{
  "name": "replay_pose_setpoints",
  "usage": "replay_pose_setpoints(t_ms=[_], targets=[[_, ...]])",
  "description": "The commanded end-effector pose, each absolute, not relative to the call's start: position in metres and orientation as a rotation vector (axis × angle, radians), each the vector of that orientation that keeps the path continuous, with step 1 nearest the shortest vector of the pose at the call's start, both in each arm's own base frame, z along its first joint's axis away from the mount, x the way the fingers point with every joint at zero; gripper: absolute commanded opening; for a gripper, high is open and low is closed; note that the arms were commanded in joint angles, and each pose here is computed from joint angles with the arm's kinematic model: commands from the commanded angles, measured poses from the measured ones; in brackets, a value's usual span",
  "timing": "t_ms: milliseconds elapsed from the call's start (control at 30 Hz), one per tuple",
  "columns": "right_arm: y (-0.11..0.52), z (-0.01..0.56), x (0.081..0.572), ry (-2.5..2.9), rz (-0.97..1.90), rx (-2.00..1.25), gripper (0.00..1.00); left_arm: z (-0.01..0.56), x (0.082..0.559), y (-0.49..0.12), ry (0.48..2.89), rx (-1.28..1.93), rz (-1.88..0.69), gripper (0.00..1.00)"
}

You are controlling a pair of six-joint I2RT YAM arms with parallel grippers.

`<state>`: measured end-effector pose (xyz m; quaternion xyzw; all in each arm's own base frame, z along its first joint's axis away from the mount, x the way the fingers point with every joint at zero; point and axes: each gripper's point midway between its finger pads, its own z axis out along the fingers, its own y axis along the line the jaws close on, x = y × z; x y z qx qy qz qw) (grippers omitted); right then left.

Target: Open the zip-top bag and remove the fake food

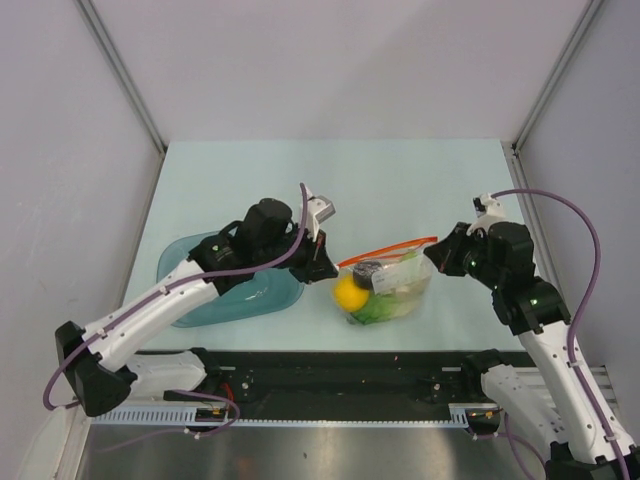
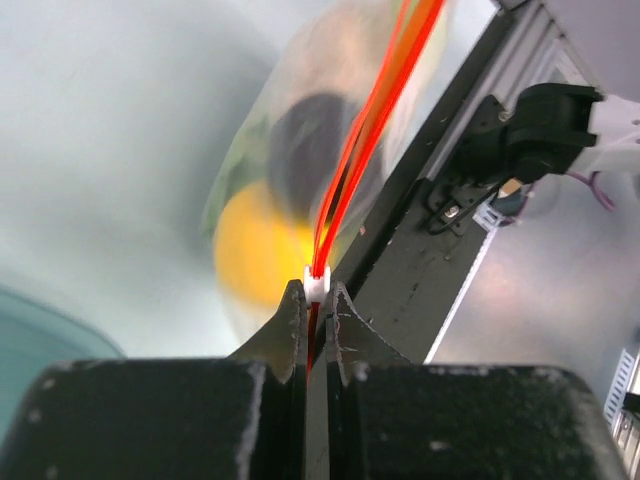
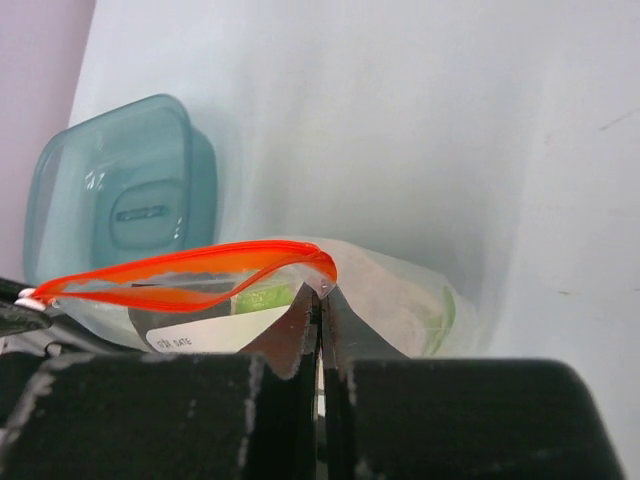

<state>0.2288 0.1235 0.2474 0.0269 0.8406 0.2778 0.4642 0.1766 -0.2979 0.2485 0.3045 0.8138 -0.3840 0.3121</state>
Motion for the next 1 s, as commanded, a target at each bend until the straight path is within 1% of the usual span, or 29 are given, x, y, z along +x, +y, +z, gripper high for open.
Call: replay_pose_setpoints(t_ms=[0, 200, 433, 533, 567, 600, 633, 667, 700, 733, 767, 833, 867, 967], targets=[[0.088, 0.264, 0.255, 1.948, 0.492, 0.178, 0.00, 0.240, 0.176, -0.258, 2.258, 0.656, -0.880, 0.00], [0.092, 0.265, 0.261, 1.927, 0.493, 0.131, 0.00, 0.237, 0.171, -0.244, 2.289, 0.587, -0.862, 0.00], [0.097, 0.273, 0.269, 1.894, 0.515, 0.099, 0.00, 0.238, 0.155, -0.239, 2.284, 0.595, -0.924, 0.00], [0.106, 0.277, 0.277, 1.894, 0.551, 0.062, 0.00, 0.241, 0.146, -0.248, 2.249, 0.643, -1.018, 0.00], [0.110, 0.279, 0.278, 1.898, 0.569, 0.050, 0.00, 0.251, 0.143, -0.256, 2.192, 0.667, -1.089, 0.00], [0.116, 0.270, 0.285, 1.950, 0.589, 0.051, 0.00, 0.253, 0.142, -0.260, 2.186, 0.657, -1.126, 0.00], [0.123, 0.264, 0.282, 2.011, 0.626, 0.055, 0.02, 0.250, 0.140, -0.264, 2.185, 0.656, -1.165, 0.00], [0.127, 0.275, 0.283, 2.015, 0.652, 0.059, 0.10, 0.260, 0.145, -0.274, 2.121, 0.649, -1.213, 0.00], [0.131, 0.265, 0.286, 2.077, 0.674, 0.072, 0.26, 0.263, 0.141, -0.281, 2.119, 0.634, -1.287, 0.00], [0.131, 0.259, 0.280, 2.138, 0.676, 0.095, 0.34, 0.263, 0.141, -0.286, 2.112, 0.627, -1.322, 0.00], [0.133, 0.262, 0.278, 2.156, 0.692, 0.126, 0.50, 0.269, 0.146, -0.295, 2.067, 0.624, -1.358, 0.00], [0.129, 0.256, 0.267, 2.216, 0.690, 0.174, 0.60, 0.273, 0.147, -0.303, 2.052, 0.599, -1.417, 0.00], [0.129, 0.255, 0.262, 2.235, 0.702, 0.212, 0.68, 0.277, 0.148, -0.309, 2.024, 0.604, -1.440, 0.00], [0.125, 0.247, 0.238, 2.337, 0.698, 0.281, 0.80, 0.278, 0.148, -0.319, 2.027, 0.603, -1.481, 0.00]])
